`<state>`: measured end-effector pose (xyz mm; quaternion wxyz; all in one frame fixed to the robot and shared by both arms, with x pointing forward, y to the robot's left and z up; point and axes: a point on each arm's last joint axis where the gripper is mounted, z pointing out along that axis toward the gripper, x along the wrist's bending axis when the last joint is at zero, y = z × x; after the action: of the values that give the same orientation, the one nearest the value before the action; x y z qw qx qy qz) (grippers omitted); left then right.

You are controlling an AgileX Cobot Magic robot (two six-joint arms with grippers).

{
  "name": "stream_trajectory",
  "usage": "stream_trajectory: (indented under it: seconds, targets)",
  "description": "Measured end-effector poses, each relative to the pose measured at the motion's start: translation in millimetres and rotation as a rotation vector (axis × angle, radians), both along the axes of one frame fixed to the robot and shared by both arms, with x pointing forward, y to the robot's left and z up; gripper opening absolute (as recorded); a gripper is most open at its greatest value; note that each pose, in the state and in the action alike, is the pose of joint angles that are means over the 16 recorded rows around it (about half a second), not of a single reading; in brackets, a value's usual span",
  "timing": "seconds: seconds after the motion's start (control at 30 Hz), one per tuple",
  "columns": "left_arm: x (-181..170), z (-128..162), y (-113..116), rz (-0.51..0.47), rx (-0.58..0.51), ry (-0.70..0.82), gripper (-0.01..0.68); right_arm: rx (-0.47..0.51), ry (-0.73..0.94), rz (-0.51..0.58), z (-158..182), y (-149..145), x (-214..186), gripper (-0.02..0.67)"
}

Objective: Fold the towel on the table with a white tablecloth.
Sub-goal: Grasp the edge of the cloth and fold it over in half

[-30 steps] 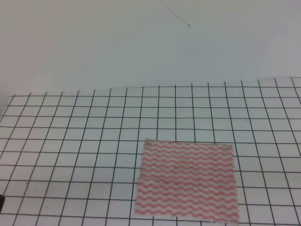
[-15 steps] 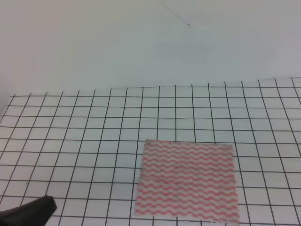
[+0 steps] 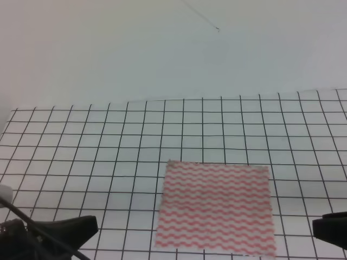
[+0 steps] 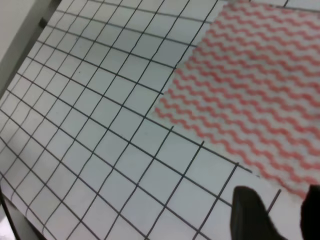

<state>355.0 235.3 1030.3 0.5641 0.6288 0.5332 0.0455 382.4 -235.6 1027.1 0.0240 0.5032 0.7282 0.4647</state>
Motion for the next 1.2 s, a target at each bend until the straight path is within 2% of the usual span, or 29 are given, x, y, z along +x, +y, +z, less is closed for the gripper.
stream_trajectory:
  seconds: [0.17,0.33,0.77,1.2]
  targets:
    - [6,-6,-3,-0.034,0.004,0.040,-0.001,-0.002,0.084,0.060,-19,12,16,0.240]
    - [9,-9,-4,-0.055,0.005,0.058,-0.001,-0.036,0.156,0.071,-40,25,28,0.243]
    - [6,-11,-6,-0.097,0.026,0.064,0.031,-0.130,0.326,-0.030,-84,45,67,0.246]
    - [6,-12,-5,-0.101,0.048,0.067,0.088,-0.210,0.395,-0.059,-115,48,96,0.246]
